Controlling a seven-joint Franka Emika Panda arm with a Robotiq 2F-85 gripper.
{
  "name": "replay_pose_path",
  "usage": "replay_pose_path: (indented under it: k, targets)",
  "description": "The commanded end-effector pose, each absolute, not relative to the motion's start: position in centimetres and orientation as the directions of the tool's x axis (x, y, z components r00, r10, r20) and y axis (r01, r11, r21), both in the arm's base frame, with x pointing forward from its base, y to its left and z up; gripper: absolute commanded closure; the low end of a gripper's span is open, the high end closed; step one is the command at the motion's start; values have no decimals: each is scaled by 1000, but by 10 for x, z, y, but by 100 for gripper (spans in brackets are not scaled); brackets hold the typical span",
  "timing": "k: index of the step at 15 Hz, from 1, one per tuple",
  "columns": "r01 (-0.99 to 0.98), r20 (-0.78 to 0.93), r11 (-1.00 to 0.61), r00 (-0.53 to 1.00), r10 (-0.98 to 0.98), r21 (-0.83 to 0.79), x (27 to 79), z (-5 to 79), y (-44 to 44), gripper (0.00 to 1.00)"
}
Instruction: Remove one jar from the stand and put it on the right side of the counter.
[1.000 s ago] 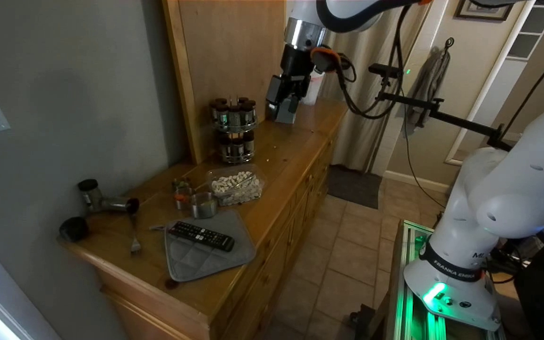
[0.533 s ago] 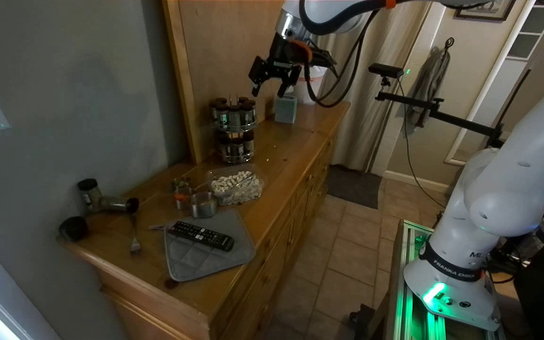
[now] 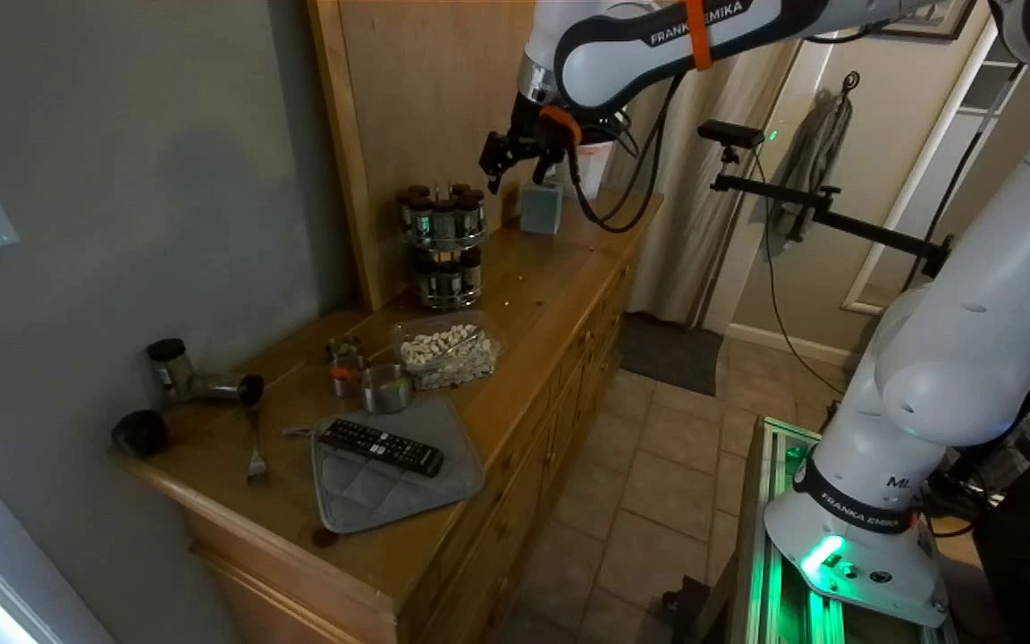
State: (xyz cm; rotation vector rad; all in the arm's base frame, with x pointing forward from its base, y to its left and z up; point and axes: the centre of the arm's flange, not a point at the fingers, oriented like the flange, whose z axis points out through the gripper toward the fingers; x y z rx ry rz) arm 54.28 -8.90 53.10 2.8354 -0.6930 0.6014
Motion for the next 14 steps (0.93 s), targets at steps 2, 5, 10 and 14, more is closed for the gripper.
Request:
replay_pose_path:
  k: [2, 5, 10, 14]
  targets:
    - [-399, 404, -912, 852, -333, 91, 550, 523, -93, 0]
    - [-371, 399, -923, 866, -303, 105, 556, 520, -95, 0]
    - [-325, 379, -943, 883, -276, 71, 564, 516, -96, 0]
    - [-301, 400, -952, 880, -257, 51, 578, 509, -108, 0]
